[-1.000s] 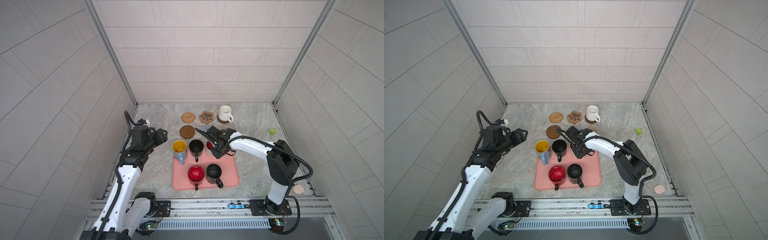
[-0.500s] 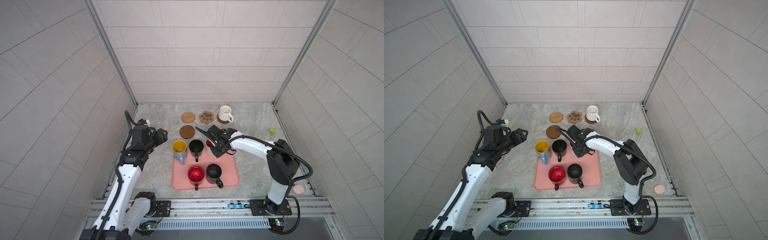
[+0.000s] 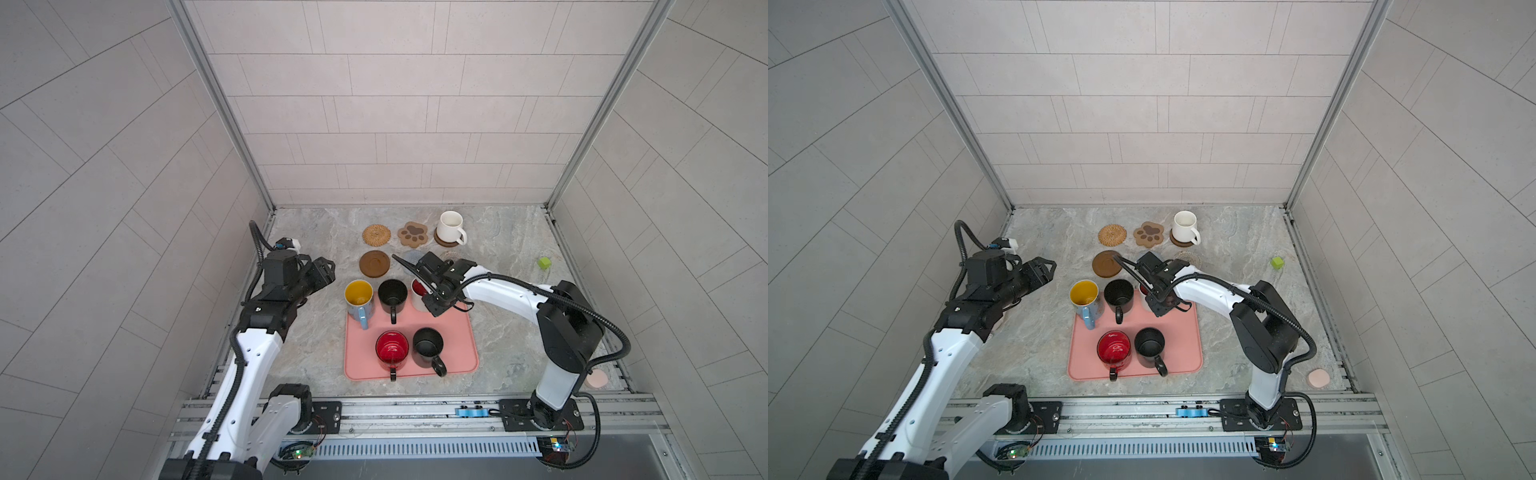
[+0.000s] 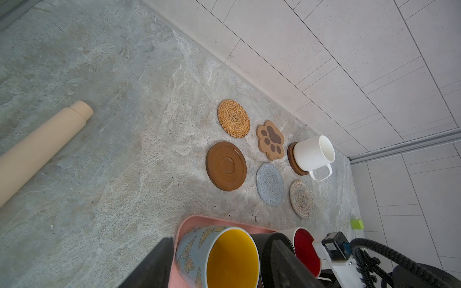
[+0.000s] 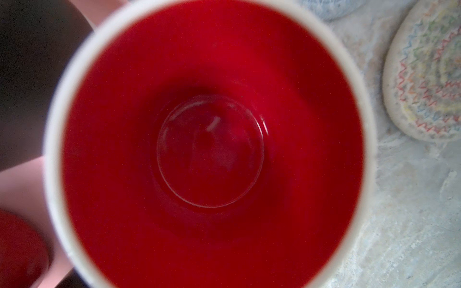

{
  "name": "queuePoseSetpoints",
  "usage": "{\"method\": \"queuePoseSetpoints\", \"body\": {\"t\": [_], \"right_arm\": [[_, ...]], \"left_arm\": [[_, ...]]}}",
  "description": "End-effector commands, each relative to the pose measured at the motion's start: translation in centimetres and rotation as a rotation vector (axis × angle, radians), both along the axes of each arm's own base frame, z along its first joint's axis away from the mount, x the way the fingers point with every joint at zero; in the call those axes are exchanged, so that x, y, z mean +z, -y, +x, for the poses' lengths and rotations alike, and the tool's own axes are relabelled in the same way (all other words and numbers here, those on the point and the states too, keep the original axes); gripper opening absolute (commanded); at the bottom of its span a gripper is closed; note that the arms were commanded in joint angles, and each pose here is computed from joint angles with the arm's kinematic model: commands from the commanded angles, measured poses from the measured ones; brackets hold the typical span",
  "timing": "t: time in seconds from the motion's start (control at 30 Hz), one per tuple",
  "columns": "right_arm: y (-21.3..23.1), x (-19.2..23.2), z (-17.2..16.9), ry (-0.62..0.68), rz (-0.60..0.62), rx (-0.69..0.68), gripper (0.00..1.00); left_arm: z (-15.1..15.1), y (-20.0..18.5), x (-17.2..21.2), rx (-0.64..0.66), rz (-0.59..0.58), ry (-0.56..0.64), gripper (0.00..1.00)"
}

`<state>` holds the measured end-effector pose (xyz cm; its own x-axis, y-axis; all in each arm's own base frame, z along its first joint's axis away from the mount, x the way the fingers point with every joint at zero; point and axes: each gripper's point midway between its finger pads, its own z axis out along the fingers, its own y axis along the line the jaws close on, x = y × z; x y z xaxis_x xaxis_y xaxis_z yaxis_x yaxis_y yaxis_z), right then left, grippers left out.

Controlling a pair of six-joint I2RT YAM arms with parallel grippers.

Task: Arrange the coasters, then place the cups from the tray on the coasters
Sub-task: 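Close the right gripper on the red-lined white mug's rim and lift it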

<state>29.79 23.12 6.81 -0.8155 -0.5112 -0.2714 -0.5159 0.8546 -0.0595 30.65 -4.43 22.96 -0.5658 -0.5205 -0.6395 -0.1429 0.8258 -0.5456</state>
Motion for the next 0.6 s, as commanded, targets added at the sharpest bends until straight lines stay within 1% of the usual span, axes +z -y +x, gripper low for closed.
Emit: {"method": "queuePoseSetpoints", "body": {"t": [0.0, 0.17, 0.57], "right_arm": [[0.4, 2.4, 1.8, 0.140, 0.031, -0.036, 0.09], [0.9, 2.8, 2.0, 0.200, 0.048, -0.054, 0.06], [0.7, 3.6, 2.3, 0.271, 0.068, -0.081, 0.04]], "left_arm": [[0.2, -0.3, 1.2, 0.004, 0.013, 0.035, 0.69], [0.3, -0.2, 1.3, 0.004, 0.010, 0.037, 0.69], [0.3, -0.2, 1.1, 0.002, 0.007, 0.034, 0.69]]}}
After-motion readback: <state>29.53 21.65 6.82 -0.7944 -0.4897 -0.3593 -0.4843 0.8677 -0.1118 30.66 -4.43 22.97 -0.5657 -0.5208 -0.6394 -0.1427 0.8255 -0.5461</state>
